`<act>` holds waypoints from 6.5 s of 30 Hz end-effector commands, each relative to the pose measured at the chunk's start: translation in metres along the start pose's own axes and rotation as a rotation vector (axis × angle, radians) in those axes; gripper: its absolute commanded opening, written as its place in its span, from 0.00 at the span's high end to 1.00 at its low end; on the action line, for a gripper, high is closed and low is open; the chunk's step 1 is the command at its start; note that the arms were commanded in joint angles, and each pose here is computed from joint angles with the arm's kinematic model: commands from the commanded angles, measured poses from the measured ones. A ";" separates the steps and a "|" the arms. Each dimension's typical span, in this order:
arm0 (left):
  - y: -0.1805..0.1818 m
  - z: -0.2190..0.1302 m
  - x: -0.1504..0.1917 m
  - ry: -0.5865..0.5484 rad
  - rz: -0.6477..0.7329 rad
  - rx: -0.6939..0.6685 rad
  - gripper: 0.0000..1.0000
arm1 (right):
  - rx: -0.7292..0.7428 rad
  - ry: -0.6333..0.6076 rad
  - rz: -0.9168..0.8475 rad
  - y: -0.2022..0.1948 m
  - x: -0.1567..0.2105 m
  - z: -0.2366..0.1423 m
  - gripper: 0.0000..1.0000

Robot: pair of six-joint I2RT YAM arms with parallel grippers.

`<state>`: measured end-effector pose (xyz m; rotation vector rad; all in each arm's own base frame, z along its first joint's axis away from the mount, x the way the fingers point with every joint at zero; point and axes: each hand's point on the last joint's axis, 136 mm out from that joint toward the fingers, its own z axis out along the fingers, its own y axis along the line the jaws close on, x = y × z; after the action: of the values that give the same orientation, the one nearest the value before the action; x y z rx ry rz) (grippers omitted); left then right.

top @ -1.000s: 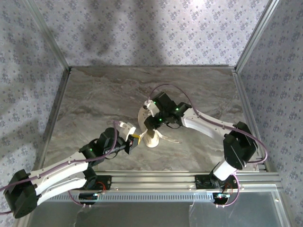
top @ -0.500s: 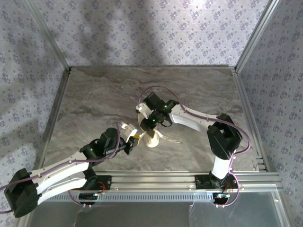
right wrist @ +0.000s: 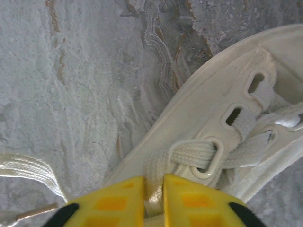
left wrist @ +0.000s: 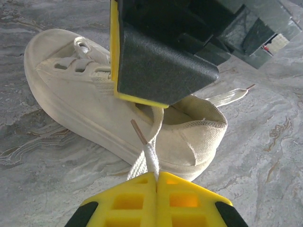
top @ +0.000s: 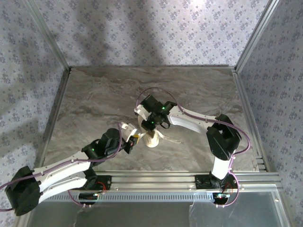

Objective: Tie the shoes

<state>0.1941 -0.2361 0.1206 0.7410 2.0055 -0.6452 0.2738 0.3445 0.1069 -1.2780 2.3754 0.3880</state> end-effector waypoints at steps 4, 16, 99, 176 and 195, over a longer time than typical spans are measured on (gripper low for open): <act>-0.002 0.005 -0.017 -0.052 0.054 0.001 1.00 | 0.019 -0.042 0.004 -0.006 -0.009 -0.017 0.96; 0.003 0.013 -0.038 -0.103 0.120 0.009 1.00 | -0.113 -0.092 0.059 -0.003 -0.020 -0.036 1.00; 0.023 0.091 -0.070 -0.124 0.110 -0.069 1.00 | -0.330 -0.158 0.831 -0.058 -0.020 -0.011 0.60; 0.084 0.050 -0.102 -0.170 -0.369 -0.037 1.00 | 0.102 -0.154 0.134 -0.050 0.108 -0.084 0.37; 0.097 0.060 -0.111 -0.127 -0.462 0.039 1.00 | -0.058 0.068 -0.239 -0.030 0.077 0.027 0.25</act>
<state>0.3406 -0.2343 0.1623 0.2410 2.0774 -0.9231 0.2673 0.2649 0.0439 -1.5320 2.3000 0.2790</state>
